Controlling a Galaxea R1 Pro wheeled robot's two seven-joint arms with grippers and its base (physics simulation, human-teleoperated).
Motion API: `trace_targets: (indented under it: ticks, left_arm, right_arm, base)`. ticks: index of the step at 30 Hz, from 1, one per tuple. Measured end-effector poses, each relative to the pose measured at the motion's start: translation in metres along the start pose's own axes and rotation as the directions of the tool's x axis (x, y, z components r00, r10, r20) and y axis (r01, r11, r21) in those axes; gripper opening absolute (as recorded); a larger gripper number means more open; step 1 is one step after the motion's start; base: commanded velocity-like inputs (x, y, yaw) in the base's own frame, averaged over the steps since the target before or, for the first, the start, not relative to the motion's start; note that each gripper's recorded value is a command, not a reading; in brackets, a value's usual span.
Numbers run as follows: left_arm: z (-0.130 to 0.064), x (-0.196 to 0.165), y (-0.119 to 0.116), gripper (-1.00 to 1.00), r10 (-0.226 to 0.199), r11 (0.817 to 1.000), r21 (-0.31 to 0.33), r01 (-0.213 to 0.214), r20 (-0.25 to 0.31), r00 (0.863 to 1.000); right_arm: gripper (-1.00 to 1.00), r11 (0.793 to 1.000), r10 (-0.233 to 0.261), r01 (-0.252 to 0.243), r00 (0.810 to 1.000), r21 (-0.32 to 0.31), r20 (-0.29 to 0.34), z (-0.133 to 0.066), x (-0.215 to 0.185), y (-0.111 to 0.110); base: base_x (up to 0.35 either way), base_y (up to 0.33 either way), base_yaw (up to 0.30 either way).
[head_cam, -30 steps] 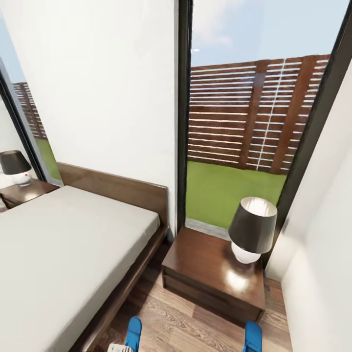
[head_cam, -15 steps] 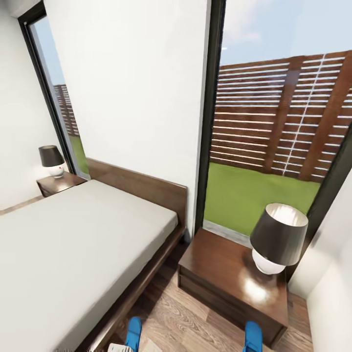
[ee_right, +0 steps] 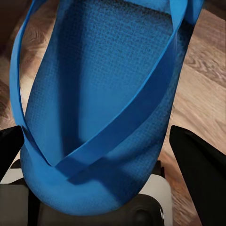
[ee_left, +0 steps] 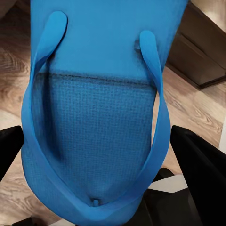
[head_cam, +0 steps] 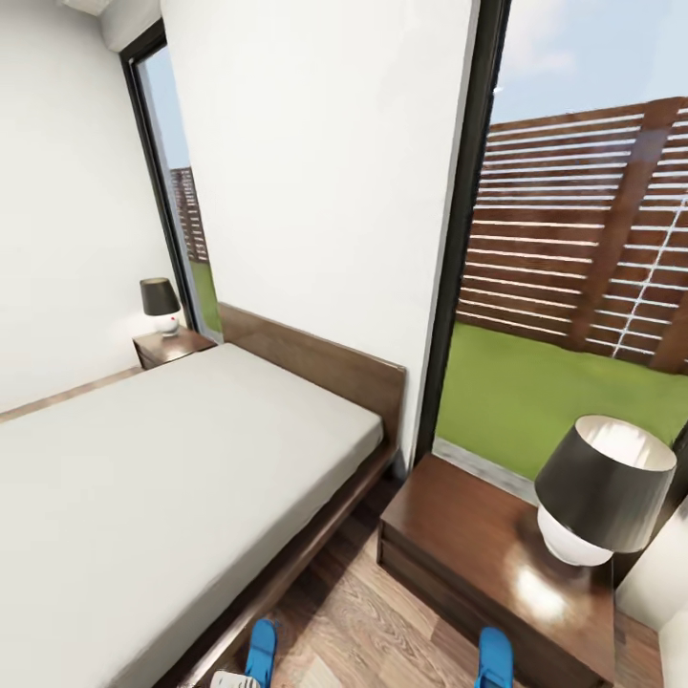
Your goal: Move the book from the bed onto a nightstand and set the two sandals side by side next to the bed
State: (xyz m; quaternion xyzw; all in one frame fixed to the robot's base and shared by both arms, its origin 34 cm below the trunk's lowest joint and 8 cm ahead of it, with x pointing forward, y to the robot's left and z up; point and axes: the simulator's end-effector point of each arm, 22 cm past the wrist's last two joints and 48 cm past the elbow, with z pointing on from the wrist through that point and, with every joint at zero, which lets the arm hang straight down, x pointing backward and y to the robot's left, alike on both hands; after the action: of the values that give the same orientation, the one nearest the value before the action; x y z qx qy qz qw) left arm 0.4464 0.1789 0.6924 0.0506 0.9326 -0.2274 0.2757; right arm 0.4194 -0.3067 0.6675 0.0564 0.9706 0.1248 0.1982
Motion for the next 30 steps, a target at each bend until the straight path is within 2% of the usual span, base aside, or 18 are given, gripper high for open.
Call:
trace_targets:
  ticks: [30]
  left_arm:
    - [-0.0003, -0.0003, 0.0008, -1.0, -0.002, 1.0, -0.001, 0.002, 0.001, 1.0]
  right_arm:
    - [-1.0, 1.0, 0.0, 0.0, 1.0, 0.0, -0.001, 0.0, 0.0002, 0.0]
  base:
    - [0.0, -0.015, 0.292]
